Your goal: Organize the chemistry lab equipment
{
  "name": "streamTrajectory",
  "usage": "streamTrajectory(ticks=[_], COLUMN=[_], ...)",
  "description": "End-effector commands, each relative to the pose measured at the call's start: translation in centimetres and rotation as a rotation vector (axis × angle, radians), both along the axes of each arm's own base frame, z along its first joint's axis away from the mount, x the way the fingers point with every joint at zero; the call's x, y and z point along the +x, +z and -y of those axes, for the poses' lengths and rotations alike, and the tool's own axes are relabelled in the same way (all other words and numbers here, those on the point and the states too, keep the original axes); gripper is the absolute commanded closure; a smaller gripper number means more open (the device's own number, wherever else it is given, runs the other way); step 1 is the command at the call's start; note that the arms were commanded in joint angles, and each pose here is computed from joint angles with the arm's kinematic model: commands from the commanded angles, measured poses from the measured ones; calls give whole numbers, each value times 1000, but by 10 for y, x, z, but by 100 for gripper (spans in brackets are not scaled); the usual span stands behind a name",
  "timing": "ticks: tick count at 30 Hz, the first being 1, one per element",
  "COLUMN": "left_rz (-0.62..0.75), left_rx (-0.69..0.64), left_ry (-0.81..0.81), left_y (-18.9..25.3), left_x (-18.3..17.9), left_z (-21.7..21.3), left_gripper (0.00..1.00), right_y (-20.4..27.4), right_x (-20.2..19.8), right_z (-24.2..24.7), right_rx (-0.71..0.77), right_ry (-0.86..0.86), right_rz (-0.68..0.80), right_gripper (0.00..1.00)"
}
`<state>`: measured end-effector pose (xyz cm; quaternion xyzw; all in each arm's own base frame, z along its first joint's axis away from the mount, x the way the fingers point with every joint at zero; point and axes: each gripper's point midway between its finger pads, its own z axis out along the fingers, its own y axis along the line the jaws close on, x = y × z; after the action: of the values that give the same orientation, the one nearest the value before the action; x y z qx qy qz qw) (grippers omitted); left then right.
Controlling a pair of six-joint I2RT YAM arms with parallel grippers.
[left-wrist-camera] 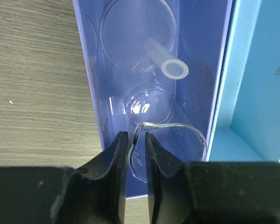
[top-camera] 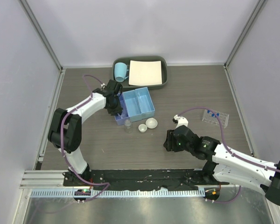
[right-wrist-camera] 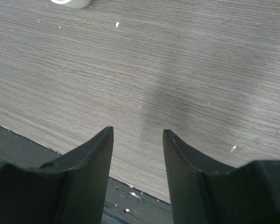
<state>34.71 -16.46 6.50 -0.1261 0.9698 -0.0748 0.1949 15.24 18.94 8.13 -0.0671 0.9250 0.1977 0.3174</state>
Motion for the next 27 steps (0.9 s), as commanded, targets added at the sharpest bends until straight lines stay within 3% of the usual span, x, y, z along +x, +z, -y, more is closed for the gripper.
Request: streamTrajectory(ticks=[1, 7, 12, 27], left_rz=[27, 47, 65, 51], left_rx=[-6, -3, 4, 26], left_ry=[-14, -17, -16, -24], left_y=[17, 35, 50, 53], left_x=[2, 4, 5, 2], left_z=[-1, -2, -4, -8], left_gripper=[76, 77, 84, 84], right_y=[6, 7, 7, 8], right_x=[2, 3, 3, 2], right_z=[-3, -4, -5, -4], right_rx=[31, 37, 39, 47], right_ry=[-9, -10, -9, -8], right_rz=[26, 29, 29, 31], right_gripper=[48, 48, 48, 48])
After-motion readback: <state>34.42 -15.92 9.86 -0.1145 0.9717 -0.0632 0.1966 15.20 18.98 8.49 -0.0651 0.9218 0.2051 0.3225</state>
